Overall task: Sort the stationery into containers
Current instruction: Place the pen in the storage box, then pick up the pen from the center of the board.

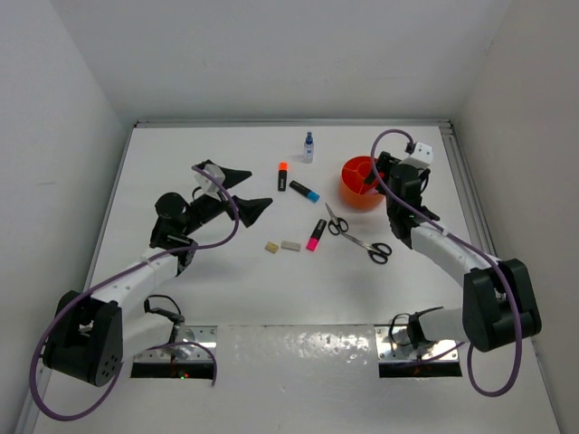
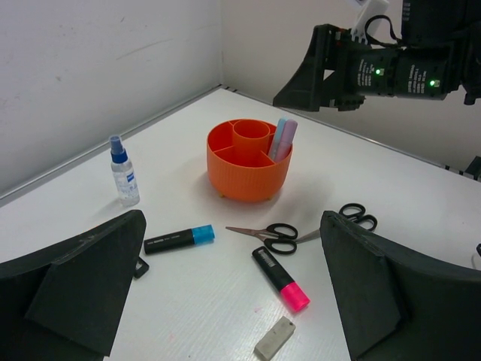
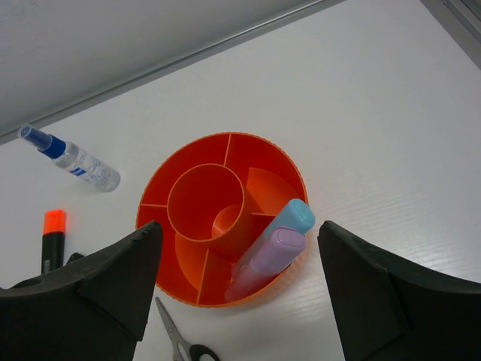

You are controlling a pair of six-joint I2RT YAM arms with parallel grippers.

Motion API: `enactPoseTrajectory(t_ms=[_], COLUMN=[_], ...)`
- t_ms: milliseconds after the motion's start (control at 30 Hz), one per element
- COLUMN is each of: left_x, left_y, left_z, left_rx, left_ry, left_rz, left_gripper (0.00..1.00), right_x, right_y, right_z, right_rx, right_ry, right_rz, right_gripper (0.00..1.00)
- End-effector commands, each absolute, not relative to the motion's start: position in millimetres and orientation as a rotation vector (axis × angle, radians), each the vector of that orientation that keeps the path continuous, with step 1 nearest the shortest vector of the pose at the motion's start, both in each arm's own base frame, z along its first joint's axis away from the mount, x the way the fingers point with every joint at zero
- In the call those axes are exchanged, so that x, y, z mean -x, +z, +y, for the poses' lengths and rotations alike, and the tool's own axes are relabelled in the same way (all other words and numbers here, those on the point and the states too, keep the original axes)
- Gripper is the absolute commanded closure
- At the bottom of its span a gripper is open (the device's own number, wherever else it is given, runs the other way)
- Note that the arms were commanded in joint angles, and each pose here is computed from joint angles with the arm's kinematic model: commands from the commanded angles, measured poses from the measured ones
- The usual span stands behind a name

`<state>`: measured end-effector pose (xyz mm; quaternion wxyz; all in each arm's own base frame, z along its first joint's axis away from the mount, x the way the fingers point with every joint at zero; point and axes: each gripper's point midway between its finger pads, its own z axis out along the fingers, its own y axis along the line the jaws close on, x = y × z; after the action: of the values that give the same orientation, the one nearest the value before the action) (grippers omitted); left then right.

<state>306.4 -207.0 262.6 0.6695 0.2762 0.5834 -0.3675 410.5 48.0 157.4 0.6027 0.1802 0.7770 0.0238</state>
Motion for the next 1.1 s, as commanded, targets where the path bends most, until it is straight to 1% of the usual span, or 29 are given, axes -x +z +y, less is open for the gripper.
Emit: enactPoseTrajectory(t_ms=[0,33,100,133,167,200,233,267,300,333,367,400,433,467,500,533,600,633,733,767,800,833,867,900,933,967,1000,1033,1067], left_x=[-305,-305,-306,-306,-307,-309,-310,-312,-314,-316,-318,-322,-324,-326,-327,-328,-332,-336,-347,-350,-351,-350,-350,-349,-348,-347,-346,-345,-345], left_y=[272,271,270,268,266,265,258,253,246,242,235,226,217,209,199,193,181,182,180,178,178,177,175,175,176,175,176,178,175], left_z=[-204,-205,-204,-204,-204,-204,-204,-205,-205,-205,-203,-200,-200,-197,-193,-191,-181,-177,-157,-149,-144,-143,-139,-138,-137,-136,-135,-134,-132], left_rx=[-0.630,-0.629,-0.624,-0.623,-0.619,-0.611,-0.606,-0.606,-0.603,-0.613,-0.613,-0.617,-0.615,-0.646,-0.682,-0.692,-0.680,-0.656,-0.446,-0.322,-0.276,-0.248,-0.221,-0.208,-0.204,-0.203,-0.204,-0.202,-0.198], left_ry=[-0.802,-0.804,-0.799,-0.802,-0.802,-0.798,-0.799,-0.795,-0.794,-0.780,-0.769,-0.739,-0.733,-0.696,-0.651,-0.631,-0.570,-0.551,-0.511,-0.515,-0.512,-0.513,-0.501,-0.502,-0.498,-0.492,-0.488,-0.483,-0.478], left_rz=[1.261,1.267,1.272,1.283,1.294,1.304,1.338,1.359,1.400,1.419,1.451,1.505,1.546,1.567,1.604,1.628,1.695,1.710,1.811,1.851,1.858,1.863,1.874,1.878,1.875,1.883,1.882,1.877,1.884], left_gripper=[0.00,0.00,0.00,0.00,0.00,0.01,0.04,0.17,0.26,0.38,0.61,0.69,0.75,0.76,0.77,0.76,0.71,0.64,0.56,0.52,0.51,0.48,0.47,0.46,0.45,0.45,0.44,0.44,0.44], right_x=[-411,-411,-408,-405,-406,-405,-404,-403,-400,-397,-393,-390,-387,-381,-383,-383,-387,-384,-400,-409,-415,-412,-433,-439,-435,-454,-459,-457,-471], right_y=[190,194,207,206,214,216,218,216,216,213,206,199,193,190,181,178,169,162,150,160,158,120,137,132,92,109,104,73,83], right_z=[50,49,52,56,59,65,71,82,94,102,110,128,137,157,164,172,195,204,232,243,251,256,263,267,260,266,266,257,261], right_rx=[-0.415,-0.416,-0.382,-0.353,-0.334,-0.285,-0.244,-0.187,-0.134,-0.107,-0.080,-0.049,-0.026,0.016,0.018,0.015,0.016,0.033,0.126,0.210,0.256,0.333,0.374,0.413,0.490,0.501,0.527,0.558,0.602], right_ry=[0.083,0.082,0.091,0.096,0.106,0.103,0.113,0.144,0.151,0.162,0.165,0.185,0.194,0.221,0.213,0.221,0.270,0.272,0.272,0.265,0.272,0.257,0.278,0.290,0.271,0.276,0.262,0.222,0.211], right_rz=[1.734,1.727,1.712,1.737,1.726,1.758,1.777,1.810,1.859,1.892,1.940,1.980,2.002,2.016,2.034,2.042,2.080,2.117,2.175,2.168,2.191,2.320,2.299,2.331,2.464,2.433,2.454,2.548,2.512], right_gripper=[0.18,0.20,0.29,0.44,0.44,0.70,0.83,0.93,1.00,1.00,0.98,0.81,0.70,0.59,0.45,0.42,0.36,0.33,0.31,0.27,0.26,0.25,0.25,0.25,0.25,0.25,0.25,0.25,0.25])
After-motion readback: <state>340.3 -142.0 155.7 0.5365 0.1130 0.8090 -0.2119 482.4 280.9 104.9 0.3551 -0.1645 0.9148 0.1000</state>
